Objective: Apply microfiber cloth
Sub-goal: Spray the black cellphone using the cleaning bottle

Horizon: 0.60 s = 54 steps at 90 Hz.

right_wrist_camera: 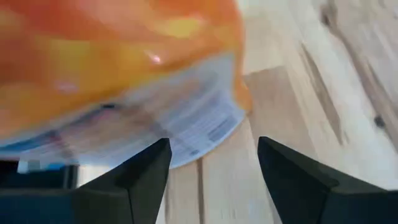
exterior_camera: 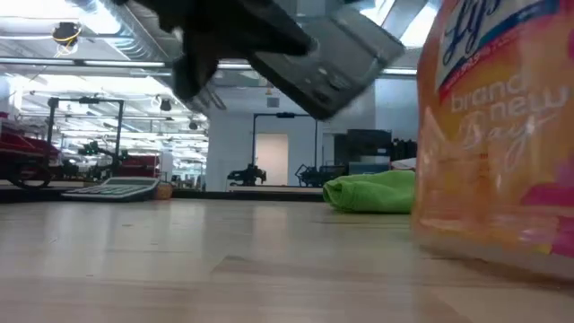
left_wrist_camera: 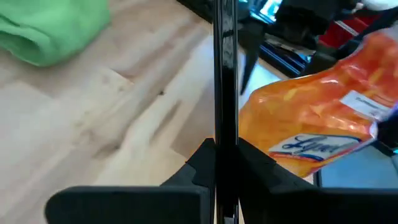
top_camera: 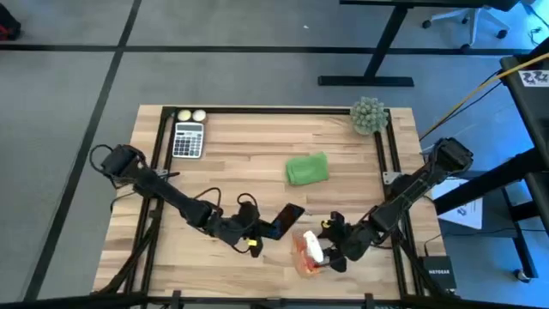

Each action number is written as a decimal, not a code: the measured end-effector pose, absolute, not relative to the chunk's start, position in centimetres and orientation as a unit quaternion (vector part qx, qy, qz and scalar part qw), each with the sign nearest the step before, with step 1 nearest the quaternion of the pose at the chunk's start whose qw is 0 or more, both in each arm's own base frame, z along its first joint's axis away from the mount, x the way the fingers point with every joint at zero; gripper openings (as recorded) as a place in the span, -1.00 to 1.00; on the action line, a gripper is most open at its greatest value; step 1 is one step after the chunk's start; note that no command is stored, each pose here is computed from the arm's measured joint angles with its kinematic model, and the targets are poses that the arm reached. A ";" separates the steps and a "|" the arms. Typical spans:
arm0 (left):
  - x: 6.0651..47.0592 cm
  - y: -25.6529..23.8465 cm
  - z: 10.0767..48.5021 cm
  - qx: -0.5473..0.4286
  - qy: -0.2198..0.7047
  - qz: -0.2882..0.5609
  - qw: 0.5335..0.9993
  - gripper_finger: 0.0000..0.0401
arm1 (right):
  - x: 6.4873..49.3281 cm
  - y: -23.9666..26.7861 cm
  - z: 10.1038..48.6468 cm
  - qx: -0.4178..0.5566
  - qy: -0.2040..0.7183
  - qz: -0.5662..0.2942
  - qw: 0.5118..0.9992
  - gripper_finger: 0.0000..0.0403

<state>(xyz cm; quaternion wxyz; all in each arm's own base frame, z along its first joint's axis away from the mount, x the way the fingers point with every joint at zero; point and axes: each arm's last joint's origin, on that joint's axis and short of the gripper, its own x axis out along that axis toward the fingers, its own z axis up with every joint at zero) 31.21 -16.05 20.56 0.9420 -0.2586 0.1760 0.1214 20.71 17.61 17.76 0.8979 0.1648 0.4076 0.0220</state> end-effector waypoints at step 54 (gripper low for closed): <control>29.7 -16.9 22.4 -0.217 0.103 0.193 0.951 -0.91 | 19.4 16.9 21.8 0.097 0.311 0.049 0.944 0.15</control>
